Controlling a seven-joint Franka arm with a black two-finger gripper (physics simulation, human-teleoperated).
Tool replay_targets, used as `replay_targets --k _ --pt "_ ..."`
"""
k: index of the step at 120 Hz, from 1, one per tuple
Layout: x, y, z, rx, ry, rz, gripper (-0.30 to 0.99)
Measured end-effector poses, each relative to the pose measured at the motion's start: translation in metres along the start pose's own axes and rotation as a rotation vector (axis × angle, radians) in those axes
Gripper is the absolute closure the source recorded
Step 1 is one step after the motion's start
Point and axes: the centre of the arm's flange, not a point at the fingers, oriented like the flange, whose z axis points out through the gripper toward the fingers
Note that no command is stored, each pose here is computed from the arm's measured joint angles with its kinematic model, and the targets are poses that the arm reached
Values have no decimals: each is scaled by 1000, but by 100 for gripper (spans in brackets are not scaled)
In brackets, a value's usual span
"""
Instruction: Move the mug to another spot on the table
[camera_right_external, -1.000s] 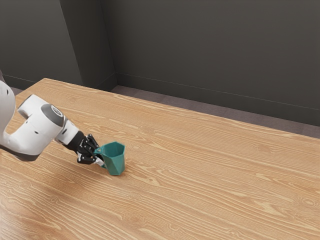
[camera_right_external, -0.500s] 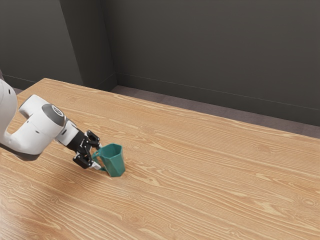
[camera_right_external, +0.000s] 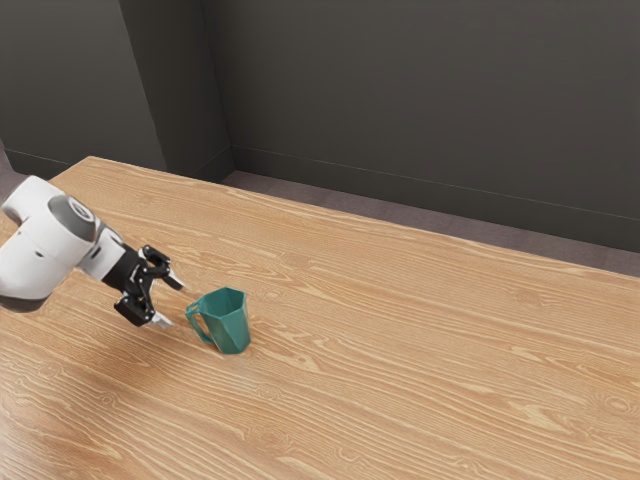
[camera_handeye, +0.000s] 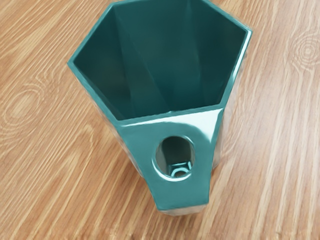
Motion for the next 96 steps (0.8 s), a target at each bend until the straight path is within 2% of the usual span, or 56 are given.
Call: replay_targets --k 9,24,37,48,59,75,84,96 --pt "8 -10 -32 6 -68 69 1" --pt "48 -57 -100 3 -230 202 0" --pt "87 -85 -144 -19 -333 217 0" --pt "137 -99 -172 -27 -409 191 0" --pt "208 -101 -195 -10 -444 120 0" --pt "280 -76 -169 -56 -468 -42 0" --pt "290 -69 -155 -75 -484 -165 0" --pt "271 -73 -153 -68 -515 -363 0"
